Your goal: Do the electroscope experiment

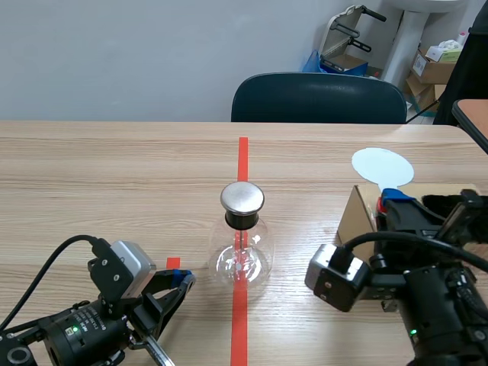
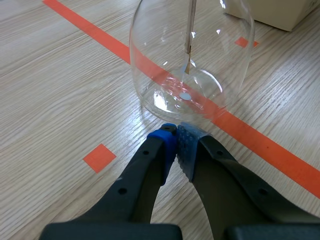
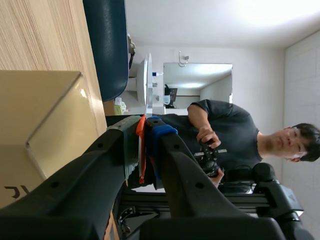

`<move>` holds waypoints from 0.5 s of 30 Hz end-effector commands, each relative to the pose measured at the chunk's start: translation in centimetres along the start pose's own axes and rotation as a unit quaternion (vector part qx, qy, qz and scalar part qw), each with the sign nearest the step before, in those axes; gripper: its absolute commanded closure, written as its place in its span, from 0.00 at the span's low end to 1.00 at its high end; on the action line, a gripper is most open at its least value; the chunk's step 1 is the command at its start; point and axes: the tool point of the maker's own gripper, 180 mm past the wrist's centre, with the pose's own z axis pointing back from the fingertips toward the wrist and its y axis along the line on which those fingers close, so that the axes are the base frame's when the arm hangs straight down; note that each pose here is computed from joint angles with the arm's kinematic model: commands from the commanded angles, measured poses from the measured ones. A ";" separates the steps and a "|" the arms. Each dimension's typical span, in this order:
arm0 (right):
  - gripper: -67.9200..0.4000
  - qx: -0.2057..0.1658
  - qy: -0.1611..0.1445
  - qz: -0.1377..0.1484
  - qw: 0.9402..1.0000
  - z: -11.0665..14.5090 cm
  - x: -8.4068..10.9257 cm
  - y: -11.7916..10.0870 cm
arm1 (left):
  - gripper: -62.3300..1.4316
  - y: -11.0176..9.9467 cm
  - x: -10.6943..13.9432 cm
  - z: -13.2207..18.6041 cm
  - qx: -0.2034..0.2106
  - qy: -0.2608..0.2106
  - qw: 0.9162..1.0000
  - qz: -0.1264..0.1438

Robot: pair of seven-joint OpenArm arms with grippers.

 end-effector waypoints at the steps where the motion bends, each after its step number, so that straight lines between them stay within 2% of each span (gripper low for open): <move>1: 0.98 -0.022 0.001 -0.007 1.000 -0.5 -0.4 -1.2 | 0.93 -0.5 0.9 -0.3 -0.006 -0.016 1.000 0.003; 6: 0.98 -0.042 -0.008 -0.008 0.999 -0.3 -1.2 -2.0 | 0.93 -0.2 1.4 0.4 -0.007 -0.035 0.999 -0.003; 10: 0.98 -0.047 -0.028 -0.003 0.998 0.6 -1.3 -2.0 | 0.83 0.2 2.3 1.6 -0.013 -0.052 0.999 -0.010; 15: 0.98 -0.057 -0.049 0.011 0.997 1.9 -1.4 -1.4 | 0.72 -0.2 2.9 3.3 -0.031 -0.052 0.998 -0.014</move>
